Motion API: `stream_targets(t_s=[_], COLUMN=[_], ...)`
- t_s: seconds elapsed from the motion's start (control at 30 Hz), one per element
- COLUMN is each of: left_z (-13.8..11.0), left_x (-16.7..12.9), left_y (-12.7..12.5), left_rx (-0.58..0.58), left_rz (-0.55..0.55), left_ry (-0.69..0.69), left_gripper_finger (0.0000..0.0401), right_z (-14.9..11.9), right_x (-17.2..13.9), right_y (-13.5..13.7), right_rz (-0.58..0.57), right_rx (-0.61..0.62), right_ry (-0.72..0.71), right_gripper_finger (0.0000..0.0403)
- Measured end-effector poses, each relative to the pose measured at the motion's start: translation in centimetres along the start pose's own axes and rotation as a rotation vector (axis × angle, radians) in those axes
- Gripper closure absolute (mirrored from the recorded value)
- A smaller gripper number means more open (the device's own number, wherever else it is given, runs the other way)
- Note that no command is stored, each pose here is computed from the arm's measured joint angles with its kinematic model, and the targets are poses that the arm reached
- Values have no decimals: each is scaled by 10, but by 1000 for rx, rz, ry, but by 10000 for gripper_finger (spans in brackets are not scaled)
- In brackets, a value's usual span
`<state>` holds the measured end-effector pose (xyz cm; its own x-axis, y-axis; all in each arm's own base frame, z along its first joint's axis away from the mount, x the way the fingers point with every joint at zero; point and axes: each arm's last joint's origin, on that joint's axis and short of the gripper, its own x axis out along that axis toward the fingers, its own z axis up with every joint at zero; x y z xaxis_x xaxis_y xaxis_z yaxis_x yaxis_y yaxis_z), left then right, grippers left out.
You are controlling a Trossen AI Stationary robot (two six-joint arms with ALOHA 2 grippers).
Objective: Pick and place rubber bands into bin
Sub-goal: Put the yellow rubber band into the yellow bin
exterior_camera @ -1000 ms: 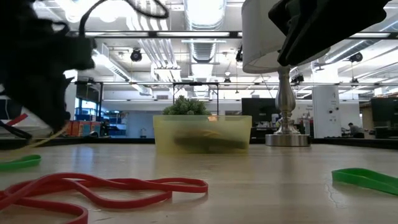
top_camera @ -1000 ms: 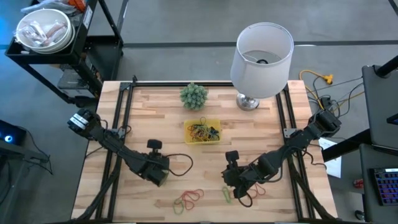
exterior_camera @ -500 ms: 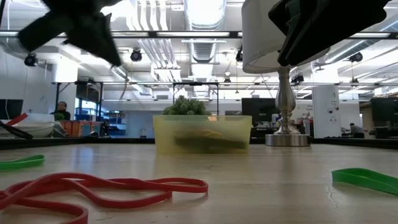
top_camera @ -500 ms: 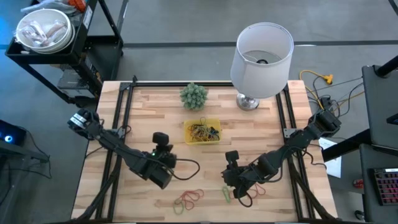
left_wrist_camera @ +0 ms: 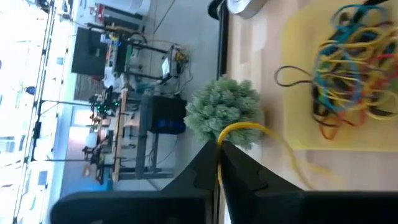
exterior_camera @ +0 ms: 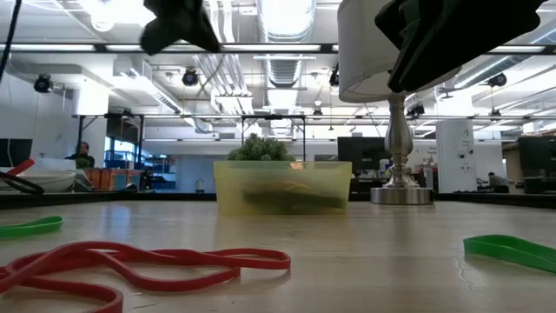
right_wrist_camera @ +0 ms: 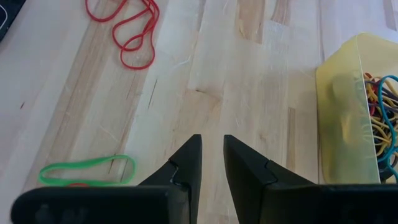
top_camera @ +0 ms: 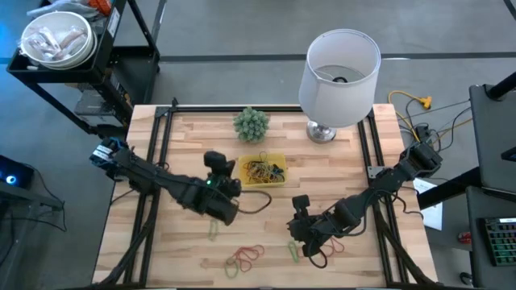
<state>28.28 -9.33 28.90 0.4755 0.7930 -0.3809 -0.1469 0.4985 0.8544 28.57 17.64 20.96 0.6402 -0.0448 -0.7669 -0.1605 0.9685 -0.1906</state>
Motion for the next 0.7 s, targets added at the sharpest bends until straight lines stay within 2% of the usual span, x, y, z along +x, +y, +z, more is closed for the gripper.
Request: stream_targets(t_s=[0.17, 0.4, 0.7], left_z=[12, 27, 21], left_x=[21, 48, 82], left_y=[10, 21, 25], left_rx=[-17, -61, -105], left_rz=[2, -132, -237], left_ry=[-6, -94, -94], left_gripper_finger=[401, 401, 401], right_z=[0, 0, 0], right_x=[0, 0, 0], right_y=[0, 0, 0], right_rz=[0, 1, 2], right_rx=[0, -1, -1], right_ry=[1, 3, 5], right_gripper_finger=[342, 342, 342])
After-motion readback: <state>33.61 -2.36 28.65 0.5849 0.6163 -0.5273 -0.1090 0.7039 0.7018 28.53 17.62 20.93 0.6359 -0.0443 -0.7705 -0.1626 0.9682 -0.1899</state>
